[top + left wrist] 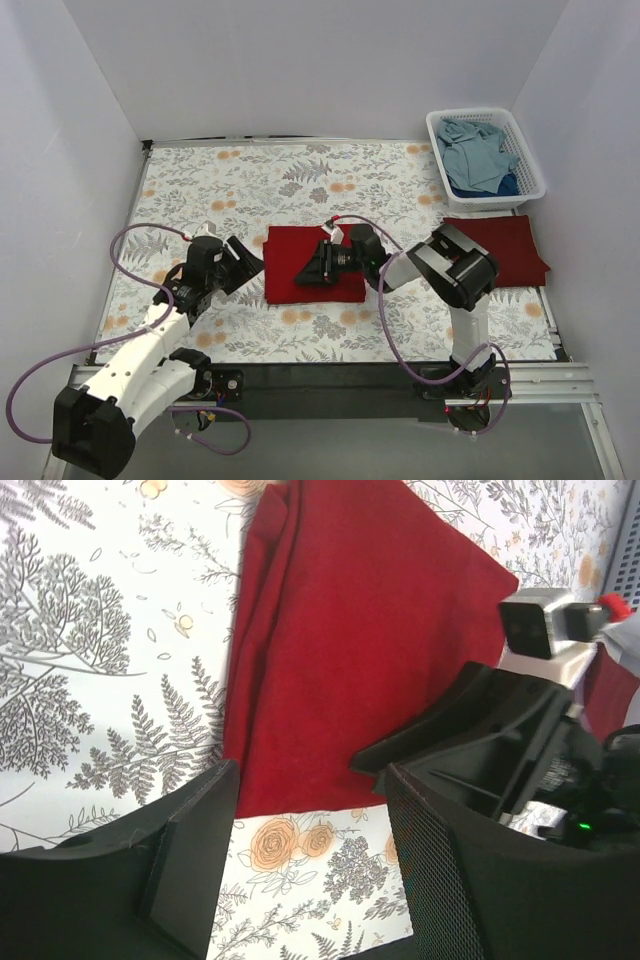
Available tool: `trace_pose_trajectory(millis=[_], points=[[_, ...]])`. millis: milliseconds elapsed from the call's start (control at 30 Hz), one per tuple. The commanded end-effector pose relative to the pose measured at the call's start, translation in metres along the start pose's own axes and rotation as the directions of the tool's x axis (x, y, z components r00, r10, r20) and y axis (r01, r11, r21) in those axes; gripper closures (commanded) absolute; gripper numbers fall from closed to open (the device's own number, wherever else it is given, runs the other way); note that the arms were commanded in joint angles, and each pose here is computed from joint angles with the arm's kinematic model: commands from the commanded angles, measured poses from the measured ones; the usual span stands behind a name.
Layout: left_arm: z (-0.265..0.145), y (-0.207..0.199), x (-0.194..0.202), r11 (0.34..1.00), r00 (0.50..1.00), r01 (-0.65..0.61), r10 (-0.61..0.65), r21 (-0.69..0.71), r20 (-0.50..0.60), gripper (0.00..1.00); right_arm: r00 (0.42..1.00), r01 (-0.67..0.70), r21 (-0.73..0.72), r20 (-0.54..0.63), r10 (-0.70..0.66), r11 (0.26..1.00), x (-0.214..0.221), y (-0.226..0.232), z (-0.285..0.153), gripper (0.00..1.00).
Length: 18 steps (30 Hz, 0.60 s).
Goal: Fold and stack the t-shirts
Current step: Neatly place the folded tshirt to the corner
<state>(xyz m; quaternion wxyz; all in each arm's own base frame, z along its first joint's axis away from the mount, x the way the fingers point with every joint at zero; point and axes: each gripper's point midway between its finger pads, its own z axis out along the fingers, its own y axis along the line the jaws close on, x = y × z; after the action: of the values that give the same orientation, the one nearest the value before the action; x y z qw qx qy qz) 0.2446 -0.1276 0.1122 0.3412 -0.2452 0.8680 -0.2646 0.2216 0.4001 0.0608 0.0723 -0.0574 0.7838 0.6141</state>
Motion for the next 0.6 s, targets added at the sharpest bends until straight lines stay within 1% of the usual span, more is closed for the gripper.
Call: trace_pose_trajectory(millis=[0, 33, 67, 100, 133, 167, 200, 233, 267, 300, 333, 367, 400, 433, 467, 500, 533, 567], points=[[-0.005, -0.023, -0.012, 0.996, 0.997, -0.081, 0.081, 0.042, 0.019, 0.41, 0.995, 0.091, 0.070, 0.030, -0.094, 0.993, -0.016, 0.018, -0.023, 0.58], [-0.005, -0.030, -0.007, 0.993, 0.994, -0.107, 0.107, 0.052, 0.005, 0.41, 0.989, 0.132, 0.100, 0.052, -0.137, 0.986, -0.026, 0.015, -0.034, 0.58], [-0.007, -0.041, -0.011, 0.990, 0.992, -0.126, 0.125, 0.069, 0.014, 0.41, 0.979, 0.176, 0.120, 0.086, -0.187, 0.977, -0.035, 0.027, -0.046, 0.57], [-0.002, -0.043, -0.005, 0.987, 0.989, -0.148, 0.149, 0.060, -0.015, 0.41, 0.976, 0.179, 0.166, 0.093, -0.196, 0.970, -0.039, 0.023, -0.057, 0.57], [-0.002, -0.053, 0.005, 0.978, 0.980, -0.190, 0.194, 0.084, -0.043, 0.41, 0.982, 0.133, 0.249, 0.098, -0.161, 0.959, -0.043, 0.009, -0.075, 0.56], [0.001, -0.057, 0.006, 0.973, 0.975, -0.218, 0.221, 0.070, -0.036, 0.41, 0.958, 0.219, 0.314, 0.111, -0.265, 0.924, -0.052, 0.010, -0.092, 0.56], [0.009, -0.066, 0.005, 0.968, 0.968, -0.247, 0.249, 0.051, -0.036, 0.41, 0.952, 0.226, 0.375, 0.111, -0.286, 0.899, -0.057, 0.005, -0.106, 0.55], [0.009, -0.076, 0.020, 0.949, 0.948, -0.310, 0.313, 0.065, -0.060, 0.41, 0.962, 0.185, 0.476, 0.091, -0.257, 0.860, -0.056, -0.010, -0.130, 0.55], [0.013, -0.082, 0.027, 0.936, 0.934, -0.346, 0.350, 0.062, -0.074, 0.41, 0.933, 0.237, 0.563, 0.096, -0.348, 0.792, -0.067, -0.011, -0.152, 0.55], [0.012, -0.101, 0.025, 0.924, 0.924, -0.375, 0.379, 0.078, -0.054, 0.41, 0.923, 0.246, 0.607, 0.091, -0.373, 0.756, -0.071, -0.013, -0.166, 0.54], [0.022, -0.102, 0.047, 0.899, 0.893, -0.431, 0.437, 0.072, -0.110, 0.41, 0.919, 0.223, 0.655, 0.106, -0.381, 0.722, -0.078, -0.015, -0.186, 0.53], [0.025, -0.109, 0.053, 0.877, 0.869, -0.473, 0.480, 0.081, -0.120, 0.41, 0.916, 0.194, 0.724, 0.108, -0.387, 0.662, -0.075, -0.017, -0.210, 0.53], [0.027, -0.116, 0.060, 0.857, 0.848, -0.507, 0.514, 0.091, -0.124, 0.41, 0.908, 0.208, 0.763, 0.083, -0.411, 0.613, -0.074, -0.020, -0.225, 0.52], [0.034, -0.129, 0.076, 0.824, 0.812, -0.557, 0.566, 0.101, -0.141, 0.41, 0.904, 0.185, 0.798, 0.091, -0.419, 0.573, -0.076, -0.022, -0.241, 0.50], [0.036, -0.135, 0.083, 0.785, 0.773, -0.609, 0.619, 0.113, -0.140, 0.42, 0.900, 0.158, 0.846, 0.089, -0.427, 0.509, -0.072, -0.022, -0.262, 0.49], [0.041, -0.138, 0.094, 0.758, 0.743, -0.642, 0.652, 0.114, -0.151, 0.43, 0.895, 0.155, 0.866, 0.080, -0.438, 0.475, -0.070, -0.023, -0.272, 0.40], [0.036, -0.157, 0.105, 0.722, 0.709, -0.677, 0.692, 0.143, -0.135, 0.43, 0.894, 0.138, 0.876, 0.090, -0.438, 0.462, -0.068, -0.023, -0.281, 0.34], [0.051, -0.148, 0.121, 0.685, 0.663, -0.719, 0.727, 0.122, -0.176, 0.43, 0.890, 0.117, 0.898, 0.095, -0.447, 0.424, -0.062, -0.025, -0.294, 0.27]])
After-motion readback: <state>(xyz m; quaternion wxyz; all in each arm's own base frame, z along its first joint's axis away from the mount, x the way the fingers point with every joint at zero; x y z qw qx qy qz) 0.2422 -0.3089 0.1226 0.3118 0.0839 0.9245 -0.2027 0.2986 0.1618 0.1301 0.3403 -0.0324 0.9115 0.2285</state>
